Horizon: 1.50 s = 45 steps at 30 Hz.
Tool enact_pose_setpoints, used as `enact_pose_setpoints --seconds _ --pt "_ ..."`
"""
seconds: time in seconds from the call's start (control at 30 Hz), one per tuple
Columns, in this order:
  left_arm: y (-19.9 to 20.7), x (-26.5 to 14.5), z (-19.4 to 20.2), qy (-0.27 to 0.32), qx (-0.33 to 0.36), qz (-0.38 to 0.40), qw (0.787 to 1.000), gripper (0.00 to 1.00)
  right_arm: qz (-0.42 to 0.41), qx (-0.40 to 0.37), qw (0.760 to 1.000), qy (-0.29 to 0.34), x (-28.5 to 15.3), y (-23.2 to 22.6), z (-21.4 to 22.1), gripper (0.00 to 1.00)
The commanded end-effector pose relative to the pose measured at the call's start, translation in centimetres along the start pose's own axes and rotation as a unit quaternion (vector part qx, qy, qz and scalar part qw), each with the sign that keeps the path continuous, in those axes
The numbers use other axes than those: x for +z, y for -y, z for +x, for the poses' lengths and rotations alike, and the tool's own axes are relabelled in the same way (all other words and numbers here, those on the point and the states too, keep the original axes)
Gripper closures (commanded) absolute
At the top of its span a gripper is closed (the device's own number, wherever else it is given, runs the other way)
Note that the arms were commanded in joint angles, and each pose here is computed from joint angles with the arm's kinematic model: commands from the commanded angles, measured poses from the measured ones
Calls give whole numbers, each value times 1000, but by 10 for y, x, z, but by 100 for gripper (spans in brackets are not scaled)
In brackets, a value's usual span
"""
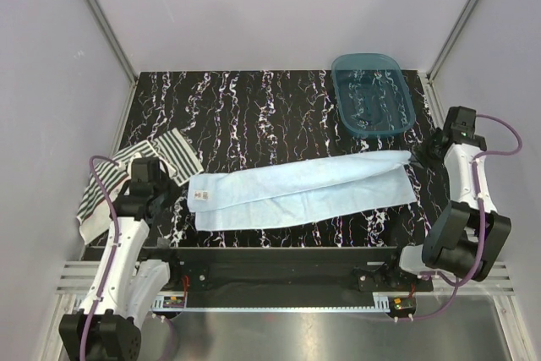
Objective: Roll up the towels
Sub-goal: Fold the towel
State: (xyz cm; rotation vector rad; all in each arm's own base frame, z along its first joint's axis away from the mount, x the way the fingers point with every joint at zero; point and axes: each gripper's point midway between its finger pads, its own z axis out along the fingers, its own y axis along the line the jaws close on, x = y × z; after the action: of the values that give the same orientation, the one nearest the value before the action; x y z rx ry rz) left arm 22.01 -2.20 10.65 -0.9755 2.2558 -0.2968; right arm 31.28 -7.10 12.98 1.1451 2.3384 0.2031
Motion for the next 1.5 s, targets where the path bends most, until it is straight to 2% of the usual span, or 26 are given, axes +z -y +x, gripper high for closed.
enact_pose_setpoints --seconds 0.0,0.13,0.23,0.27,0.3,0.47,0.57,0.8,1.3,1.37,1.4,1.43,1.47 --pt "11 -10 -3 -3 10 27 1000 100 4 31 1000 4 -2 12 -4 100" --pt "11 -9 4 -19 12 29 999 100 12 38 999 -7 3 21 3 100" --pt "11 -6 7 -23 8 34 999 85 34 42 999 -5 8 35 13 100" --pt "11 -4 8 -25 8 35 999 72 38 46 998 -8 11 38 17 100" --pt "11 -3 8 -25 7 35 999 67 47 50 998 -12 17 44 22 100" --pt "14 11 9 -33 16 35 999 49 70 76 994 -29 39 65 25 97" --pt "11 21 7 -33 22 22 999 45 84 95 991 -31 51 79 17 97" --pt "8 45 12 -55 26 4 998 44 66 109 990 -60 73 78 20 100" --pt "-22 65 61 -94 21 -19 995 47 49 104 991 -66 79 72 19 100" --pt "-26 70 66 -99 28 -23 994 53 48 103 991 -68 80 71 18 100" --pt "-27 71 68 -100 30 -25 994 53 49 104 991 -68 81 72 18 100" --pt "-28 72 67 -97 33 -28 994 60 49 103 991 -69 82 72 19 100" --pt "-28 73 67 -97 35 -28 994 62 47 104 991 -69 82 72 18 100"
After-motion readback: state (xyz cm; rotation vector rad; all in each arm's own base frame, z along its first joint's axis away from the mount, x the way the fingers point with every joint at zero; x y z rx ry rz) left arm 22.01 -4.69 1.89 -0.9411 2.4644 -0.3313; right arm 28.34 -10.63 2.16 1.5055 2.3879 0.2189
